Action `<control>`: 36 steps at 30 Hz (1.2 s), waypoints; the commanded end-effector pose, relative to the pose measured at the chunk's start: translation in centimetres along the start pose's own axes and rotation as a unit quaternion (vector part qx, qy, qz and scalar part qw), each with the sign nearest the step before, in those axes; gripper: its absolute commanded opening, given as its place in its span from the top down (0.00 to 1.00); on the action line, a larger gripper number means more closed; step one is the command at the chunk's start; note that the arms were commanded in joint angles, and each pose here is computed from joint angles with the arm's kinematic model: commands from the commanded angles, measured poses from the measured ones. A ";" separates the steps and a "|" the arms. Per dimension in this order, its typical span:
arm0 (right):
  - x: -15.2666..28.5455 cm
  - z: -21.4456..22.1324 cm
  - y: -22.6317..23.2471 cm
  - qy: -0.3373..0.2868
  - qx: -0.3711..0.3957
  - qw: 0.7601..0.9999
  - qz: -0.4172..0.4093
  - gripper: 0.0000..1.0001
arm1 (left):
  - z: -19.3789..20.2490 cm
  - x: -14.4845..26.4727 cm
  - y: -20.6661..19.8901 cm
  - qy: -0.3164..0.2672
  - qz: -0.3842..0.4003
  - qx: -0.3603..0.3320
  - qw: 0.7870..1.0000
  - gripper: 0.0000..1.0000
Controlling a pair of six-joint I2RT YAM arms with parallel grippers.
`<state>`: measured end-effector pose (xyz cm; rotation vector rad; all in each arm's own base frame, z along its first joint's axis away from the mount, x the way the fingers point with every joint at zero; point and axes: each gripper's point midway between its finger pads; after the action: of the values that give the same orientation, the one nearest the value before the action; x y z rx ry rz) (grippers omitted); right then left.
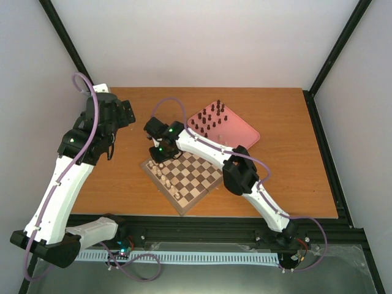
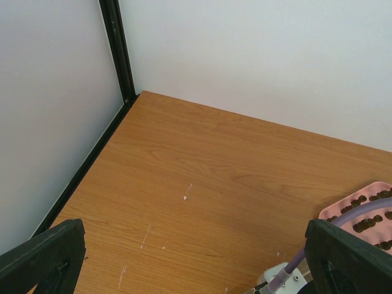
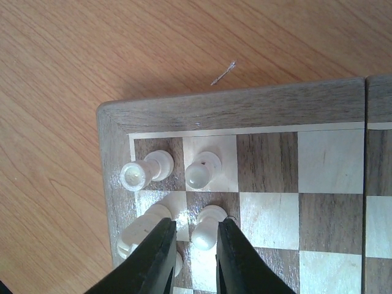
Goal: Set up the chess pieces on the board
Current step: Place the chess piece on the chessboard.
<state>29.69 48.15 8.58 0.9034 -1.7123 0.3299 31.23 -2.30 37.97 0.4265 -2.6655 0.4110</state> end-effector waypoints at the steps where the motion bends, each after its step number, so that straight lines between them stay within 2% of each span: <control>1: -1.2 0.1 0.6 0.003 0.008 1.000 -0.001 0.79 | -0.8 0.8 0.2 -0.012 0.000 -0.003 1.000 0.00; 10: 0.5 -0.6 0.8 -0.015 0.007 1.000 0.003 0.77 | -0.7 1.0 0.4 -0.013 -0.002 -0.002 1.000 0.00; 13: 1.7 -1.2 1.0 -0.033 0.009 0.999 0.003 0.69 | -0.6 0.8 0.4 -0.010 -0.004 -0.004 1.000 0.00; 19: 3.7 -1.8 0.7 -0.052 0.006 0.999 0.015 0.67 | -0.4 0.5 0.2 -0.007 -0.005 -0.006 1.000 0.00; 23: 5.2 -2.0 0.6 -0.064 0.007 0.998 0.020 0.56 | -0.4 0.3 0.0 -0.004 -0.003 -0.007 1.000 0.00; 27: 6.4 -1.3 0.1 -0.068 0.002 0.998 0.015 0.39 | -0.2 0.0 -0.1 0.000 -0.005 -0.009 1.000 0.00; 29: 6.9 -1.2 -0.2 -0.073 -0.003 0.997 -0.002 0.31 | -0.1 -0.2 -0.2 0.002 -0.006 -0.010 1.000 0.00; 31: 7.3 -1.0 -0.7 -0.073 -0.017 0.997 -0.027 0.28 | -0.1 -0.3 -0.3 0.004 -0.006 -0.011 1.000 0.00; 32: 7.4 -0.9 -1.2 -0.072 -0.027 0.997 -0.032 0.25 | -0.1 -0.4 -0.4 0.006 -0.006 -0.012 1.000 0.00; 36: 9.4 -0.3 -5.5 -0.093 -0.059 0.994 0.017 0.03 | -0.2 -0.6 -0.7 0.008 -0.007 -0.014 1.000 0.00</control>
<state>30.48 43.88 14.20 0.9098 -1.8119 0.2253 32.07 -2.47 37.00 0.4463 -2.6392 0.3805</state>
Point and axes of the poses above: each gripper's point midway between its finger pads, its own x axis back along the fingers, its own y axis along the line the jaws close on, z = x × y, and after that the axes turned 9 degrees about x, right-handed
